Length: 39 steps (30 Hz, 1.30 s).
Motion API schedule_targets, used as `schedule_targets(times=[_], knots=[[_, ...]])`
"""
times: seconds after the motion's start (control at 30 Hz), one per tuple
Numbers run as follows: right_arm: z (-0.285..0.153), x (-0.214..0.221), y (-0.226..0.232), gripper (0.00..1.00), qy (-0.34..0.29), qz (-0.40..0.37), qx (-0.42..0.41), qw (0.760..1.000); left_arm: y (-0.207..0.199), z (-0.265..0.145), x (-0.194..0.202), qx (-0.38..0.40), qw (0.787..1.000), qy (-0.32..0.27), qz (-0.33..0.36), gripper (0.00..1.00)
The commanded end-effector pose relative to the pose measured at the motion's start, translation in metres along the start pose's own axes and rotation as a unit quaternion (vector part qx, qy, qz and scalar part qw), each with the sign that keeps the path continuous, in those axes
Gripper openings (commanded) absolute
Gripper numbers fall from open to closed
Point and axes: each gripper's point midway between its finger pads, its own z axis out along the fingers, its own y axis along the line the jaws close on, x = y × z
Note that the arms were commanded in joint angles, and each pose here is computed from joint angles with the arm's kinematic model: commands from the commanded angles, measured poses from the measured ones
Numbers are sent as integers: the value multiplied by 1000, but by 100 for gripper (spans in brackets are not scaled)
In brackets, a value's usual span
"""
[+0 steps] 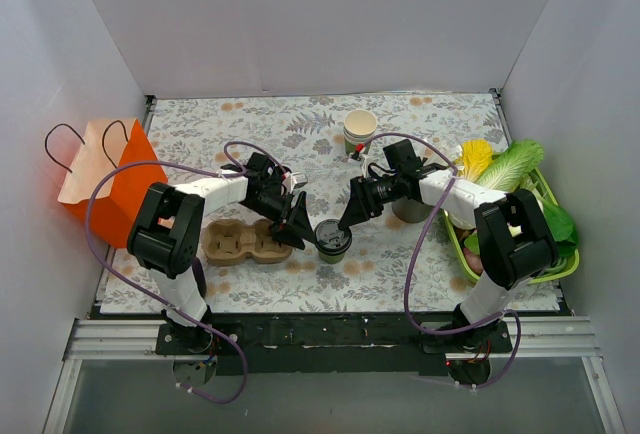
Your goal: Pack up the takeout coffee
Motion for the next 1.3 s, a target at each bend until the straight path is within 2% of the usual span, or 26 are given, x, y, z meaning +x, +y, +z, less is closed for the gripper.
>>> schedule_targets(times=[0.0, 0.17, 0.3, 0.43, 0.53, 0.57, 0.7, 0.73, 0.87, 1.07, 1.17, 1.27], knots=[[4, 17, -30, 53, 22, -8, 69, 997, 139, -10, 13, -306, 952, 7, -9, 60], [4, 17, -30, 53, 23, -10, 71, 997, 153, -12, 21, -331, 943, 24, -23, 61], [4, 16, -30, 53, 22, -11, 72, 997, 165, -18, 22, -365, 930, 27, -33, 67], [4, 15, -30, 53, 21, -13, 72, 997, 157, -19, 17, -357, 933, 22, -19, 67], [2, 7, -27, 53, 15, -24, 73, 997, 120, -10, 6, -274, 961, 18, 13, 65], [0, -2, -22, 53, 8, -34, 67, 997, 95, -3, 1, -213, 977, 14, 30, 66], [-8, -29, -3, 61, -14, -72, 51, 996, 26, -5, -18, -87, 991, -27, 101, 70], [-11, -33, 1, 62, -15, -72, 48, 996, 10, -10, -24, -70, 988, -45, 127, 71], [-22, -54, 16, 68, -26, -146, 44, 988, -22, -18, -33, -28, 981, -68, 179, 74], [-36, -71, 26, 72, -32, -216, 61, 974, -38, -30, -46, -33, 969, -84, 231, 75], [-45, -74, 37, 75, -19, -290, 64, 955, -45, -42, -55, -45, 962, -107, 249, 76], [-47, -59, 47, 79, 33, -390, 51, 919, -51, -55, -61, -62, 956, -128, 257, 78]])
